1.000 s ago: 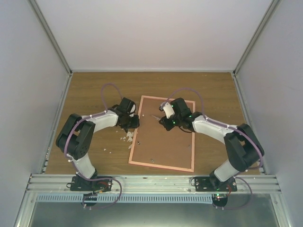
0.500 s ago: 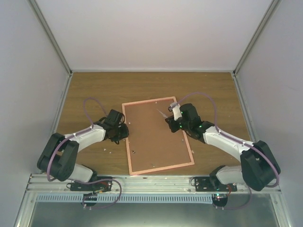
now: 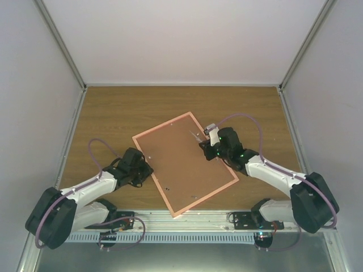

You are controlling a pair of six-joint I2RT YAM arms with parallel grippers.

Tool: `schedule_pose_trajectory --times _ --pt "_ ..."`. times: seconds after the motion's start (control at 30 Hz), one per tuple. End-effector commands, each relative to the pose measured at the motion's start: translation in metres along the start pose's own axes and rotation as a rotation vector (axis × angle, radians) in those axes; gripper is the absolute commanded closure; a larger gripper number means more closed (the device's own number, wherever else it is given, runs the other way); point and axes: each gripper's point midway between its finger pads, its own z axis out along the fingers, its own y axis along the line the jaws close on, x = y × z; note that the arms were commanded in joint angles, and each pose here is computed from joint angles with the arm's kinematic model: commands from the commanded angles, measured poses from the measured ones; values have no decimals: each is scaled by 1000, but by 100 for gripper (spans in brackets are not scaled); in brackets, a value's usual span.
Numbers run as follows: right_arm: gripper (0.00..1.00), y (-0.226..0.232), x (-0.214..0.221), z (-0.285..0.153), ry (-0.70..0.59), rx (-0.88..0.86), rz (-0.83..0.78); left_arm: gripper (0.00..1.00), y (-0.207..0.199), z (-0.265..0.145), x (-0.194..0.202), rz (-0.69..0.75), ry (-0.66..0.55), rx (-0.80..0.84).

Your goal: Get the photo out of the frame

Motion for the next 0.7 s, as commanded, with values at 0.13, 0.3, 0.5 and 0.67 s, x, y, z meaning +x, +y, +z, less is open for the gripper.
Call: schedule_pose_trajectory --times 0.13,0.3,0.5,0.67 --pt "99 4 -8 -3 -50 -23 4 69 -29 -15 -3 4 -32 53" --pt "99 6 -7 -6 -57 -29 -8 49 -33 -42 -26 171 -152 -18" --pt "99 9 -5 -5 -73 -52 -18 17 -67 -67 -84 514 -311 -121" --pt "99 11 -1 -4 -65 -67 -28 12 -114 -56 -128 753 -334 -175"
